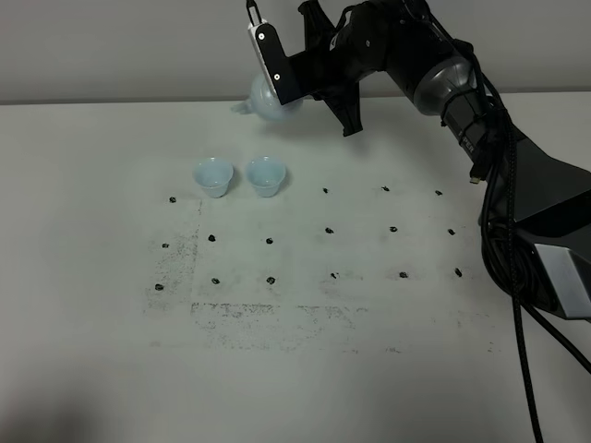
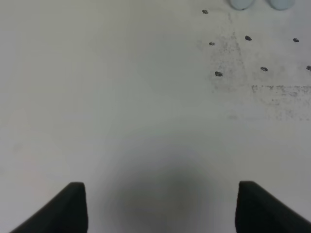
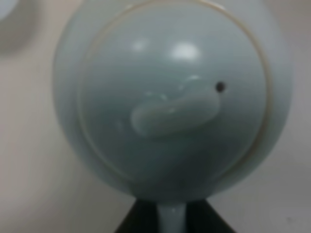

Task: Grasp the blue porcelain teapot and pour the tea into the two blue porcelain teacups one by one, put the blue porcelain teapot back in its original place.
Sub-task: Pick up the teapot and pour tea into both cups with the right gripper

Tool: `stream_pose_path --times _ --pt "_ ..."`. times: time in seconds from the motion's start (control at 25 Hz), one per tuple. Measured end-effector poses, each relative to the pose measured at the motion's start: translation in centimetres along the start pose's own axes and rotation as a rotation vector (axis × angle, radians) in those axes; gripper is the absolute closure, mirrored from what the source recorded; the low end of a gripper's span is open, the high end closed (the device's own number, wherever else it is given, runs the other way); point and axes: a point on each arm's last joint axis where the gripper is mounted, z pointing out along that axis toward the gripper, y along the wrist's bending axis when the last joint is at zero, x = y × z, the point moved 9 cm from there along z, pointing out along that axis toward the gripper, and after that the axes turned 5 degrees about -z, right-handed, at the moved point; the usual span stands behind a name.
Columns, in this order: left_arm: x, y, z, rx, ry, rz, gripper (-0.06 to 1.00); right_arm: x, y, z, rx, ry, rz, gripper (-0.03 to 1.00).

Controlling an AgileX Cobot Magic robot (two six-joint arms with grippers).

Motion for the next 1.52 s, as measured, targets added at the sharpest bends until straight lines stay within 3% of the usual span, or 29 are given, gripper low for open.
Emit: stream_pose_path --times 0.28,0.68,1.52 --pt "0.0 0.0 0.0 0.0 0.0 0.0 0.34 -1.8 -1.8 0.7 0.113 0.003 -0.119 0.93" --pt "0.0 0.0 0.0 0.0 0.0 0.0 0.34 -2.0 -0.7 3.6 0.15 0.015 -0.181 0.93" --pt "0.0 0.0 0.0 0.0 0.0 0.0 0.34 -2.1 -1.6 3.6 0.201 0.007 -0.094 0.93"
